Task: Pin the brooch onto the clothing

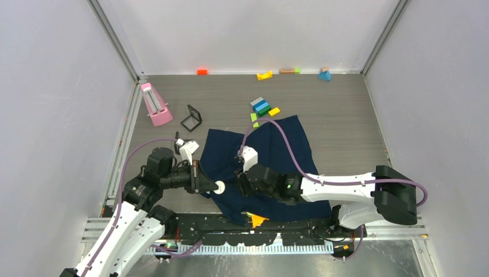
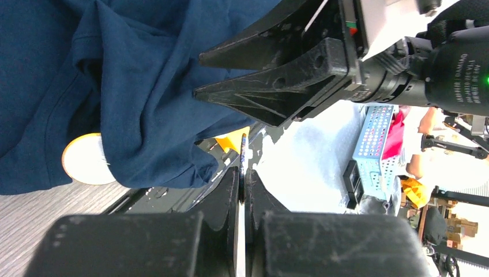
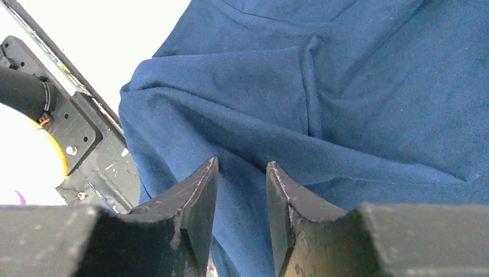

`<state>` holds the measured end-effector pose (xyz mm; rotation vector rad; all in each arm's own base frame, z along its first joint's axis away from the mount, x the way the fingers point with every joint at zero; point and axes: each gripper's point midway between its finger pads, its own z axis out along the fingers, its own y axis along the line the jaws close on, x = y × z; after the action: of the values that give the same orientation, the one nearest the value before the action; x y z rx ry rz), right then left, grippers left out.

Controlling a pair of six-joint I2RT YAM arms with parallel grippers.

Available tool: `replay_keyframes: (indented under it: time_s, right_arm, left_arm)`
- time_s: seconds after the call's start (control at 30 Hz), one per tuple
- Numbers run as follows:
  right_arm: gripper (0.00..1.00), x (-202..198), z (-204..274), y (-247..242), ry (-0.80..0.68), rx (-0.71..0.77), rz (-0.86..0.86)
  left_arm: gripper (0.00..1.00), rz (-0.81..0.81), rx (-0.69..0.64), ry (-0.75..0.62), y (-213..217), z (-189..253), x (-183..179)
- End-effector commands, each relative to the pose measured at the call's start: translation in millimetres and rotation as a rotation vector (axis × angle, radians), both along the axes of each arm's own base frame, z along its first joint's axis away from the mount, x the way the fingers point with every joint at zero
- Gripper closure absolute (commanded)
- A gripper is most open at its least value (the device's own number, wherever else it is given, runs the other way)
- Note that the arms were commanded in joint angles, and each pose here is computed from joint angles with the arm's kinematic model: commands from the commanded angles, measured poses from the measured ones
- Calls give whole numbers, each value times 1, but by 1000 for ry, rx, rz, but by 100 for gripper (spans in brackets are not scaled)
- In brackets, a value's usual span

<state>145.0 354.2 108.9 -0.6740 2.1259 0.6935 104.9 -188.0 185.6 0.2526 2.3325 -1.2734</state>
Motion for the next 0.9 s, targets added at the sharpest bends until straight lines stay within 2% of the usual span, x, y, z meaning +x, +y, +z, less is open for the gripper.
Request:
replay_keyframes:
  time_s: [0.0, 0.2, 0.27, 0.37, 0.47, 0.5, 0.7, 0.87]
  right_arm:
    - [58, 3, 14, 12, -35, 69, 9]
    - [59, -10, 0, 19, 34, 78, 61]
    - [65, -11, -3, 20, 44, 83, 69]
    - [78, -9, -6, 19, 43, 78, 61]
    - [96, 1, -9, 13, 28, 55, 19]
    - [98, 7, -9, 7, 13, 37, -15]
    - [99, 43, -4, -37, -19, 4, -176]
    - [99, 58, -1, -66, -5, 3, -238]
  left_arm:
    - [100, -15, -21, -33, -2, 1, 3]
    - [100, -24, -33, -50, -4, 7, 2]
    - [100, -32, -62, -53, -7, 11, 3]
    - [100, -40, -75, -47, -10, 15, 6]
    - [100, -40, -73, -49, -12, 18, 9]
    - [100, -38, -72, -51, -12, 18, 10]
    - [100, 1, -52, -50, -9, 6, 16]
    - [100, 39, -62, -33, -11, -7, 23]
